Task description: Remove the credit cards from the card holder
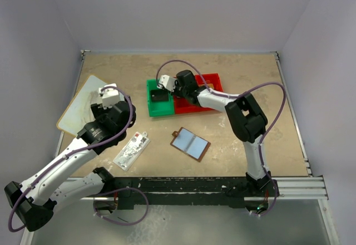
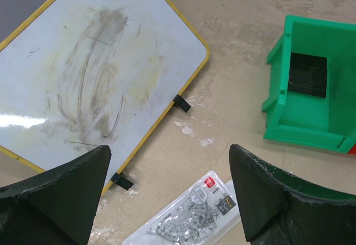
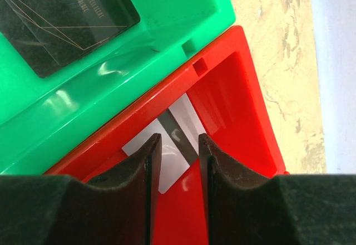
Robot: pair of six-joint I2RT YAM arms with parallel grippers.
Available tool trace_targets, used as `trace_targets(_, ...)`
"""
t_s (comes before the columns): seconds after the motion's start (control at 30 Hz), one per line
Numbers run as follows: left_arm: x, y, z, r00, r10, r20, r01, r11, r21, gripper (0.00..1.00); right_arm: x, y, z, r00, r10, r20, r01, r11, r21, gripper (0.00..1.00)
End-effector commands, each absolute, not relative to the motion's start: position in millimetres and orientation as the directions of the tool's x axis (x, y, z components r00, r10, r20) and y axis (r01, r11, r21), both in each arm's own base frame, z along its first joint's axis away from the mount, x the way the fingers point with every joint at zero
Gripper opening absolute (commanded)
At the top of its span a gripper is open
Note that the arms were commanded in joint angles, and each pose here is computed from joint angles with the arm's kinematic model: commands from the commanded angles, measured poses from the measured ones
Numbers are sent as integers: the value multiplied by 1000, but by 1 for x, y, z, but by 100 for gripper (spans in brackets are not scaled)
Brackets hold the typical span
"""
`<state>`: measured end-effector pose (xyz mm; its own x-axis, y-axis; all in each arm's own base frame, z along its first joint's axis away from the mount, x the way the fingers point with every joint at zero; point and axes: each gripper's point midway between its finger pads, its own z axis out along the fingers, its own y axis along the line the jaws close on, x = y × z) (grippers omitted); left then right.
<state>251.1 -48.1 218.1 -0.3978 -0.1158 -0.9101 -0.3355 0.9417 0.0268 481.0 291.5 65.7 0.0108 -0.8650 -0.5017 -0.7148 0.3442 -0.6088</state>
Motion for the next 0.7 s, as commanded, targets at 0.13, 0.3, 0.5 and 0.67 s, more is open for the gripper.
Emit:
trace_targets(0.13,253,-44,232,-356,-129,-925,-355,935,6,86,492,273,196,30,-654,-756,-485,652,-583,40)
trace_targets(0.3,252,-32,244,-299,-156,-942,-423,906,-15,86,469,191,304,86,-365,-927,-180,910,-374,61)
trace_targets(0.5,247,-19,262,-223,-190,-956,-483,874,-61,86,401,105,350,149,-92,-985,40,995,-87,100)
trace_targets(0.67,241,-5,306,-113,-225,-968,-517,845,-136,87,348,57,370,192,-13,-981,168,986,20,100)
